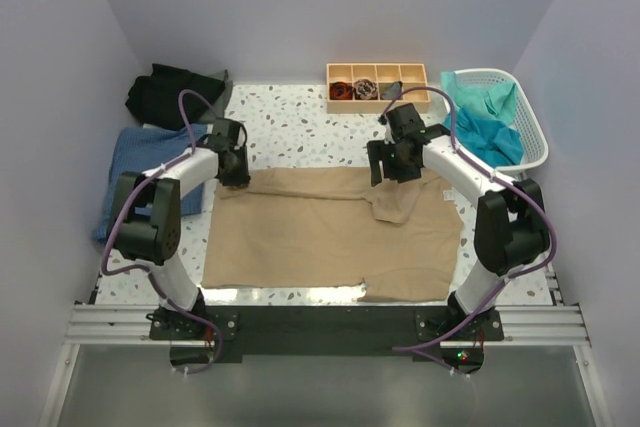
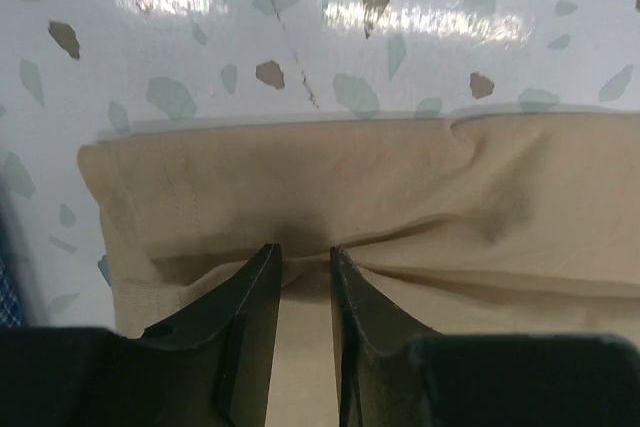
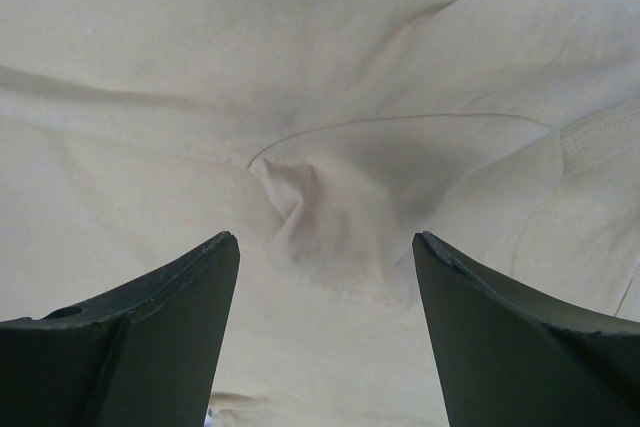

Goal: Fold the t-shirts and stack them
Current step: Fold the tshirt

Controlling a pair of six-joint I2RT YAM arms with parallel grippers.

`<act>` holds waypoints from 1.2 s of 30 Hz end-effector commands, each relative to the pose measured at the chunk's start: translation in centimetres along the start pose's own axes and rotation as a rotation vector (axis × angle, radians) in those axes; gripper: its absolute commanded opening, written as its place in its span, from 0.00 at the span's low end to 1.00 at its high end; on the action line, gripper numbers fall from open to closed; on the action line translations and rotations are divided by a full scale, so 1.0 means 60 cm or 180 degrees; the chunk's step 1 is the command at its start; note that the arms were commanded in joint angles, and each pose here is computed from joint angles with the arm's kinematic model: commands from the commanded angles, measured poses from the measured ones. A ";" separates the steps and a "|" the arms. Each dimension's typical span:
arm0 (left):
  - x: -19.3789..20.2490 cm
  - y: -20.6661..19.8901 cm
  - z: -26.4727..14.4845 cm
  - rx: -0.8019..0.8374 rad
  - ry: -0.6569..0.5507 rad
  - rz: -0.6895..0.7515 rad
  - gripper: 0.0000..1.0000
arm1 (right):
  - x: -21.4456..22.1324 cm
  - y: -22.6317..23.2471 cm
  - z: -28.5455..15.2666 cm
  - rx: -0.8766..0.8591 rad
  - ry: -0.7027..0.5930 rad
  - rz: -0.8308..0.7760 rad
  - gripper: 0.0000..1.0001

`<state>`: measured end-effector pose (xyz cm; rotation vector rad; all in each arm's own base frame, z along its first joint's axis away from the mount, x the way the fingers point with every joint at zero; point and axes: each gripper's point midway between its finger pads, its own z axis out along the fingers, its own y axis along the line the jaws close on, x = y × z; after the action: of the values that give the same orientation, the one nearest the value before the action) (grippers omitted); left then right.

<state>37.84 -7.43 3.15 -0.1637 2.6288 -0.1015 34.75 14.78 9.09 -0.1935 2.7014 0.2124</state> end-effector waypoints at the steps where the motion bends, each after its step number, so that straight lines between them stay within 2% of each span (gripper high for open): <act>1: 0.009 -0.010 -0.006 0.0046 -0.0049 -0.0048 0.30 | -0.009 0.010 -0.006 -0.0121 -0.0080 -0.0049 0.75; 14: 0.061 -0.024 -0.052 0.0044 0.0038 -0.0004 0.23 | 0.013 0.015 0.016 -0.0216 0.0065 -0.0107 0.75; 22: 0.111 -0.018 -0.086 0.0102 0.0066 -0.0155 0.22 | 0.011 0.015 0.028 -0.0197 0.0183 -0.0159 0.75; 24: 0.106 -0.015 -0.099 0.0098 -0.0025 -0.0172 0.22 | 0.008 0.010 0.020 -0.0157 0.0150 -0.0161 0.75; 27: 0.065 -0.013 -0.115 0.0028 -0.0286 -0.0177 0.22 | 0.004 0.008 0.012 -0.0125 0.0074 -0.0165 0.76; 30: 0.006 -0.021 -0.123 0.0005 -0.0577 -0.0172 0.28 | 0.001 0.007 0.009 -0.0112 0.0061 -0.0165 0.76; 33: -0.026 -0.030 -0.105 -0.0029 -0.0621 -0.0135 0.29 | 0.003 0.007 0.011 -0.0112 0.0086 -0.0174 0.76; 36: -0.021 -0.034 -0.064 -0.0068 -0.0459 -0.0091 0.26 | 0.006 0.005 0.010 -0.0094 0.0102 -0.0183 0.76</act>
<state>34.15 -8.80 7.64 -0.2207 2.5268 -0.0927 33.57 15.04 6.00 -0.2675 2.7931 0.2345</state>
